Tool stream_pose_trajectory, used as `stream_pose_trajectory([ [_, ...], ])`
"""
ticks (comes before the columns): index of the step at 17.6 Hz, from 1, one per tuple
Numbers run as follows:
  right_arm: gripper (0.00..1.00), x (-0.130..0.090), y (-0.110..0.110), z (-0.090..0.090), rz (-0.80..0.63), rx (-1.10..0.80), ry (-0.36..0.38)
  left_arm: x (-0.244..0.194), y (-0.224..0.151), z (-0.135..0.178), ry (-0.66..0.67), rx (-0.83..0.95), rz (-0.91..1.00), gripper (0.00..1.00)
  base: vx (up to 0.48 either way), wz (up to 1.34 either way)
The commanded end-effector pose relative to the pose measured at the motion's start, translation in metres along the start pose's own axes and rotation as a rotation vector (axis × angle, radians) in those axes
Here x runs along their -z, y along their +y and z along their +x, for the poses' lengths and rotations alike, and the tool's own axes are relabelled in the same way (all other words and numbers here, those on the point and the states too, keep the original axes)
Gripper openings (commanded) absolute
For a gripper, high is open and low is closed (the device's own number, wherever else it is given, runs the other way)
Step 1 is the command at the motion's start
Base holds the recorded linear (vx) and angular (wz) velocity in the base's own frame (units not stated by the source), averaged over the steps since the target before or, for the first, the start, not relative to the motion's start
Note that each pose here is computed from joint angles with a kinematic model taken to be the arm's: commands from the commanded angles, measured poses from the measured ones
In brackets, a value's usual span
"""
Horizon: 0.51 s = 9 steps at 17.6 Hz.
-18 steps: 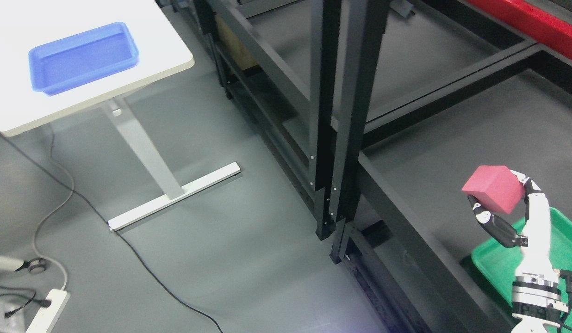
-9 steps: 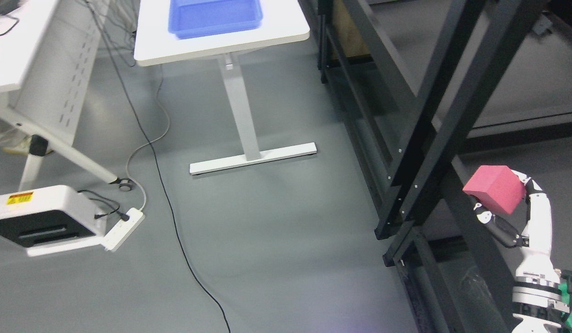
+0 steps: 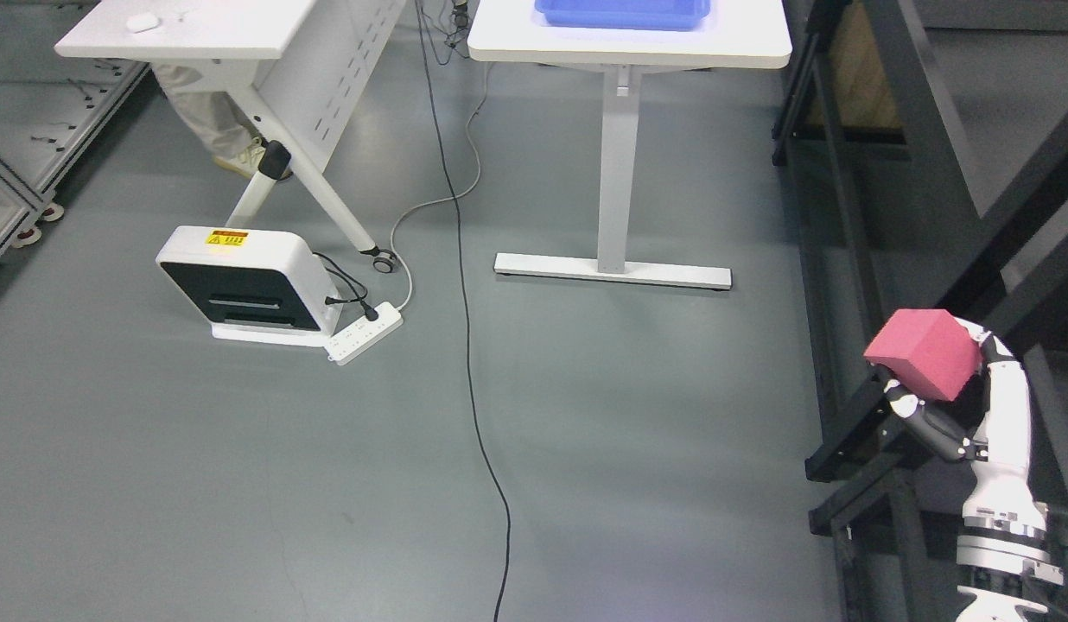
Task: Pick pink block from left shelf to tray
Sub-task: 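Turn and drive toward the table with the blue tray, holding the cube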
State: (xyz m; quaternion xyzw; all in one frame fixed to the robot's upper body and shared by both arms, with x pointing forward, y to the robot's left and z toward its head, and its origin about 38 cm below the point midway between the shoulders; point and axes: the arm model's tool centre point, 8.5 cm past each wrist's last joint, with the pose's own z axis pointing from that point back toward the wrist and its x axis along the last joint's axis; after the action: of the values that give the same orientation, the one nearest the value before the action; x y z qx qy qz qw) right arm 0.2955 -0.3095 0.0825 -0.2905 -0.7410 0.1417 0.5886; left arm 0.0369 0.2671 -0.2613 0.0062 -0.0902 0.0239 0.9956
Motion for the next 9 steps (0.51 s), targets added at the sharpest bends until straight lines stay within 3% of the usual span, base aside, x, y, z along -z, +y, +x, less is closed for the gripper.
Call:
stream_pose_trajectory([
  [1,0.04,0.0006,-0.0032,-0.0011,0.009,-0.015,-0.006,-0.0015,0.0116,-0.0046,0.007,0.004,0.018,1.0,-0.082,0.53],
  [9,0.04,0.0006,-0.0032,-0.0011,0.008,-0.014,-0.006,-0.0015,0.0116,-0.0048,0.008,0.004,0.018,1.0,0.013,0.04],
])
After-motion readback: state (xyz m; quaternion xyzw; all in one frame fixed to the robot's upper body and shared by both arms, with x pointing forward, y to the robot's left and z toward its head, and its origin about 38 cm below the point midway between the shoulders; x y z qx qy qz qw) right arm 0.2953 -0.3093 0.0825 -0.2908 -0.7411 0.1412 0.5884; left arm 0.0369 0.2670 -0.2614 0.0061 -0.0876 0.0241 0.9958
